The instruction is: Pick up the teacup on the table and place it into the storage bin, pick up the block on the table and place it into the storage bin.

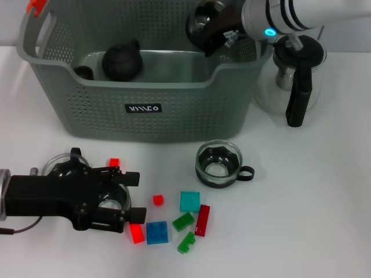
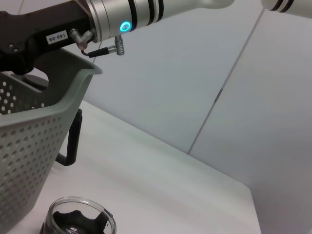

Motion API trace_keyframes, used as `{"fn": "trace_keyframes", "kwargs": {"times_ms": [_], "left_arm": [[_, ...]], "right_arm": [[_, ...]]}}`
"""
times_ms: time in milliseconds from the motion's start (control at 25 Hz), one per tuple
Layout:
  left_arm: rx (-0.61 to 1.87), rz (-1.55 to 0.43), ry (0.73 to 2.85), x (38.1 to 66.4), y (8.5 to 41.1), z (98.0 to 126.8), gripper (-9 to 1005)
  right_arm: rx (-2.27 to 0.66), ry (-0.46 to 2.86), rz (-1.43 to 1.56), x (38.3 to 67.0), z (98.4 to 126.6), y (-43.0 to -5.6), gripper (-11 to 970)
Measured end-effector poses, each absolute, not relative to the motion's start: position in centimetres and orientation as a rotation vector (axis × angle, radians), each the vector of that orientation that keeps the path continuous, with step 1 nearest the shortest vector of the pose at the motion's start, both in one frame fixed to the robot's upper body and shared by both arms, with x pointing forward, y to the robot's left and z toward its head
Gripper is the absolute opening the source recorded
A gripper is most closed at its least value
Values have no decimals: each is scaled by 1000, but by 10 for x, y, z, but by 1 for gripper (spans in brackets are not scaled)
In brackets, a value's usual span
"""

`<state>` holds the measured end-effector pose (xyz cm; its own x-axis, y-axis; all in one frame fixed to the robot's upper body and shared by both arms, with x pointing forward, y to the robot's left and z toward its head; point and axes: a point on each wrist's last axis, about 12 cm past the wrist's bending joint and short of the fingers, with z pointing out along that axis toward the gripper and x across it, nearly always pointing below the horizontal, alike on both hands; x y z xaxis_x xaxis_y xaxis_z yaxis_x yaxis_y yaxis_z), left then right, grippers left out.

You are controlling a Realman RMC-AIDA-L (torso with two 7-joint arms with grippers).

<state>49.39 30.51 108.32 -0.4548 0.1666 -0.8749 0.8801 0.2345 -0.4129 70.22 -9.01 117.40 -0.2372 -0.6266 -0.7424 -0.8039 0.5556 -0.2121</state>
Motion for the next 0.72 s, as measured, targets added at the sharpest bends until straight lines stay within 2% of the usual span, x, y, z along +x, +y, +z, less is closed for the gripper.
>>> {"fn": "trace_keyframes", "kwargs": {"times_ms": [720], "left_arm": [[950,-1266,1806,494,304,1080,905]], "right_arm": [[-1174,1958,285,701,1176,-87,116]]}}
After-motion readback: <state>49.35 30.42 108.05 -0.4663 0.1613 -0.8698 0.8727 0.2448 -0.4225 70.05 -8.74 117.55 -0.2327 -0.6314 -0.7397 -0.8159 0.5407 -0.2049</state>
